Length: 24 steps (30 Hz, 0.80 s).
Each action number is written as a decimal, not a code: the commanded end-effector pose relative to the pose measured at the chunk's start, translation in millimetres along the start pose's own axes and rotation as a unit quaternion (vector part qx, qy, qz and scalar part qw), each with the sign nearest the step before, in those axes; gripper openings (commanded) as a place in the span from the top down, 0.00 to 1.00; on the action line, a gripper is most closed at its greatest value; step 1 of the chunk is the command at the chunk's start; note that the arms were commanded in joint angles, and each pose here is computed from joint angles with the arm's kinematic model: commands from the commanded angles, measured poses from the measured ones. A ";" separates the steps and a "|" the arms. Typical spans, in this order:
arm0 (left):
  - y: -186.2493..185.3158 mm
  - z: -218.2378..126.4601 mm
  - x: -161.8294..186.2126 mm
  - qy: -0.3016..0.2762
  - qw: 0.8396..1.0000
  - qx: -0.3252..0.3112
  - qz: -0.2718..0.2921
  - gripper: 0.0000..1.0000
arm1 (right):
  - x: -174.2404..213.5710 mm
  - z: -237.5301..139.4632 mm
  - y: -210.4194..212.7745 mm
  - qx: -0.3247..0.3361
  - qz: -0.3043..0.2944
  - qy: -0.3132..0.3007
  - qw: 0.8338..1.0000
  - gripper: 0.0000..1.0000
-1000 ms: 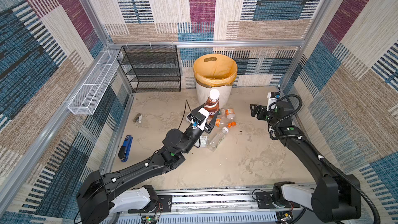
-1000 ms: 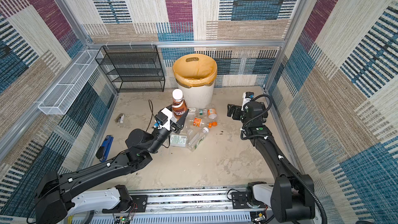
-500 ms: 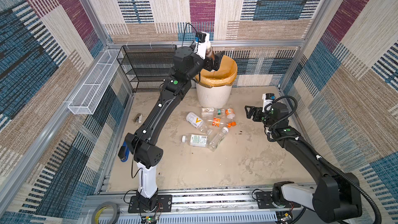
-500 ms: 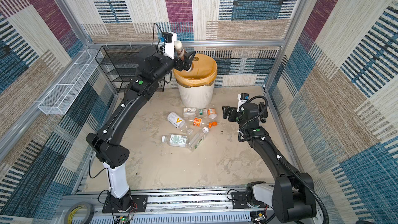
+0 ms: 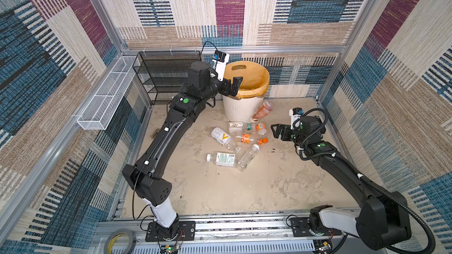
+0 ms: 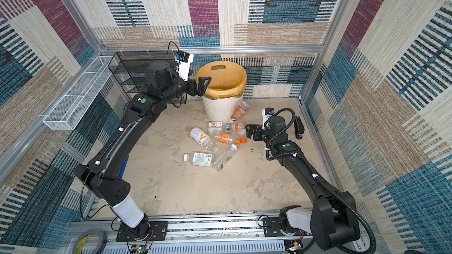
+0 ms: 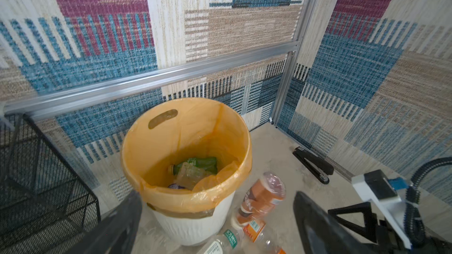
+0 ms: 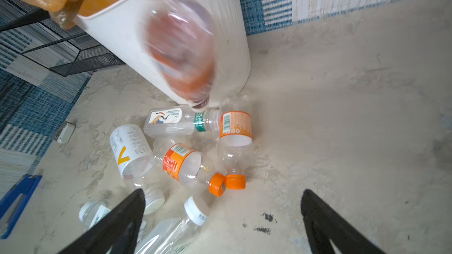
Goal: Throw the plastic bottles in the bin
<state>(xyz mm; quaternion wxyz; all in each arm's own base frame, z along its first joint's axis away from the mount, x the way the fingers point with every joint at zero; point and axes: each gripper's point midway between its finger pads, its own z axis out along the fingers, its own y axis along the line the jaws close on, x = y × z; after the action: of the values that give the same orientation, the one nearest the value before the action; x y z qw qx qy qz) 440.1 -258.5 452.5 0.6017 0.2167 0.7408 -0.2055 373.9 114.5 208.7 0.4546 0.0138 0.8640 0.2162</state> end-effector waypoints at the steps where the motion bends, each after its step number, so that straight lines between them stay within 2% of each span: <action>1: 6.8 -16.8 29.4 0.024 0.999 -0.020 -0.014 0.04 | 28.9 -8.9 8.9 -0.024 0.059 0.062 0.996 0.00; 6: 12.1 -37.7 72.9 0.043 0.998 -0.031 -0.035 0.04 | 22.9 -13.5 -4.2 0.017 0.041 0.049 0.998 0.00; 8: 12.2 -44.7 83.1 0.051 0.997 -0.033 -0.039 0.04 | 19.3 -10.0 -24.4 0.068 0.035 0.045 0.996 0.01; 11: 11.2 -50.7 98.8 0.063 0.997 -0.031 -0.042 0.05 | 16.5 -3.3 -69.1 0.121 0.075 0.044 0.989 0.01; 14: 10.3 -56.5 110.5 0.074 0.996 -0.031 -0.044 0.05 | 15.2 4.7 -91.0 0.143 0.085 0.047 0.985 0.01; 18: 8.4 -62.9 121.0 0.081 0.995 -0.027 -0.048 0.06 | 37.6 14.5 -101.2 0.162 0.088 0.104 0.977 0.01; 24: 8.7 -66.2 136.3 0.094 0.994 -0.029 -0.051 0.07 | 81.8 -14.6 -101.1 0.175 0.138 0.137 0.965 0.01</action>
<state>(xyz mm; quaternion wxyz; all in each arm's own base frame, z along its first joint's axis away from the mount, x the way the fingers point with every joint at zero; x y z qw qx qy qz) 366.4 -202.2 327.6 0.5170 0.1880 0.8153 -0.1805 353.8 35.4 122.8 0.3175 0.1581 0.9275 0.1177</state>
